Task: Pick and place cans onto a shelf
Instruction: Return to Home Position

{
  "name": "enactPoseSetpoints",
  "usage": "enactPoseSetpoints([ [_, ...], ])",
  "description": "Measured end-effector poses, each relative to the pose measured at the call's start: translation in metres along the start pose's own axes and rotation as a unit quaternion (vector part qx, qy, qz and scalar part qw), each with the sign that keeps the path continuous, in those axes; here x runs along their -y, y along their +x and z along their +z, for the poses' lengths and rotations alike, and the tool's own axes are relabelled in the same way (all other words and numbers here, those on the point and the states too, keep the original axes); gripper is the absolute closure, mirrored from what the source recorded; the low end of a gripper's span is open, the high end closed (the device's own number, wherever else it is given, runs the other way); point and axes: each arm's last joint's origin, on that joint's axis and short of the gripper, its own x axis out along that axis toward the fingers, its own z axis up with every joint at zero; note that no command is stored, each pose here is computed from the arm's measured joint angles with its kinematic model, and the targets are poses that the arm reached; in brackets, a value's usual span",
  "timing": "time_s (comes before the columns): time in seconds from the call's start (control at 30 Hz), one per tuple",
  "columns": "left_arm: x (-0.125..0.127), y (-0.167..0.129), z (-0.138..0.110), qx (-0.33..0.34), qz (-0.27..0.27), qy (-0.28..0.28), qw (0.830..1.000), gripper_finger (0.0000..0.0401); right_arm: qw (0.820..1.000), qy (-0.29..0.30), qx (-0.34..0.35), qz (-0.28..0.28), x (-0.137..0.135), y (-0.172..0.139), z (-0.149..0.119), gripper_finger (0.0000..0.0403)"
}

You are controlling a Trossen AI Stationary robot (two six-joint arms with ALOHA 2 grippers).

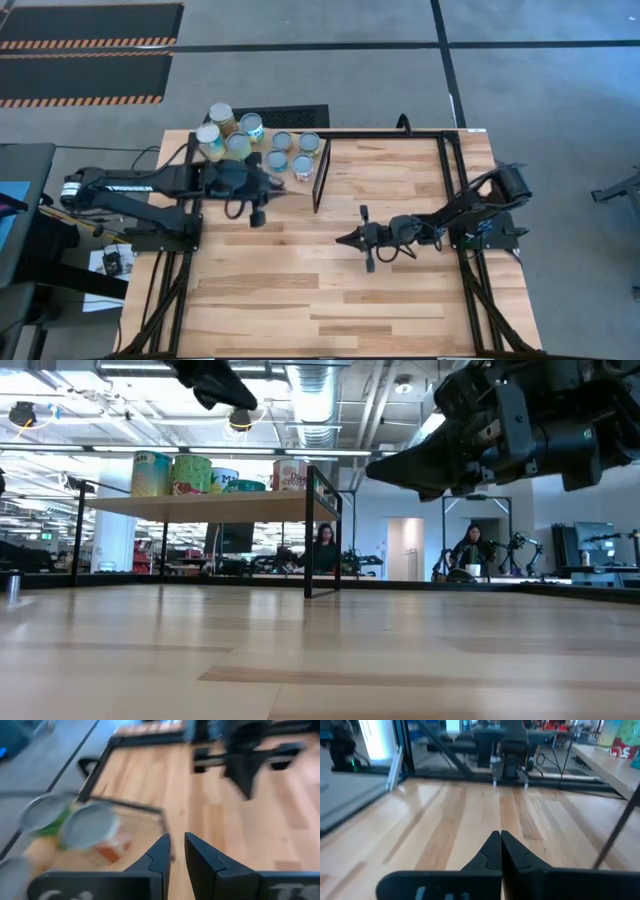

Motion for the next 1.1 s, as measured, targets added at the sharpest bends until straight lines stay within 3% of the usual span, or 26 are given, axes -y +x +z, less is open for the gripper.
enactPoseSetpoints([
  [0.23, 0.025, 0.013, -0.045, 0.115, -0.069, 0.027, 0.991, 0.0354, 0.997, -0.029, -0.064, -0.026, 0.012, -0.020, 0.024, 0.0396],
  [0.43, 0.036, 0.017, -0.080, 0.196, -0.105, 0.025, 0.975, 0.0359, 0.997, -0.033, -0.062, -0.035, 0.036, -0.044, 0.040, 0.0398],
  [0.67, 0.035, 0.011, -0.109, 0.234, -0.105, 0.009, 0.966, 0.0398, 0.999, -0.011, -0.039, -0.035, 0.055, -0.080, 0.030, 0.0398],
  [1.1, 0.029, -0.014, -0.144, 0.284, -0.105, -0.016, 0.953, 0.0401, 0.997, -0.010, 0.018, -0.077, 0.056, -0.133, 0.012, 0.0399],
])
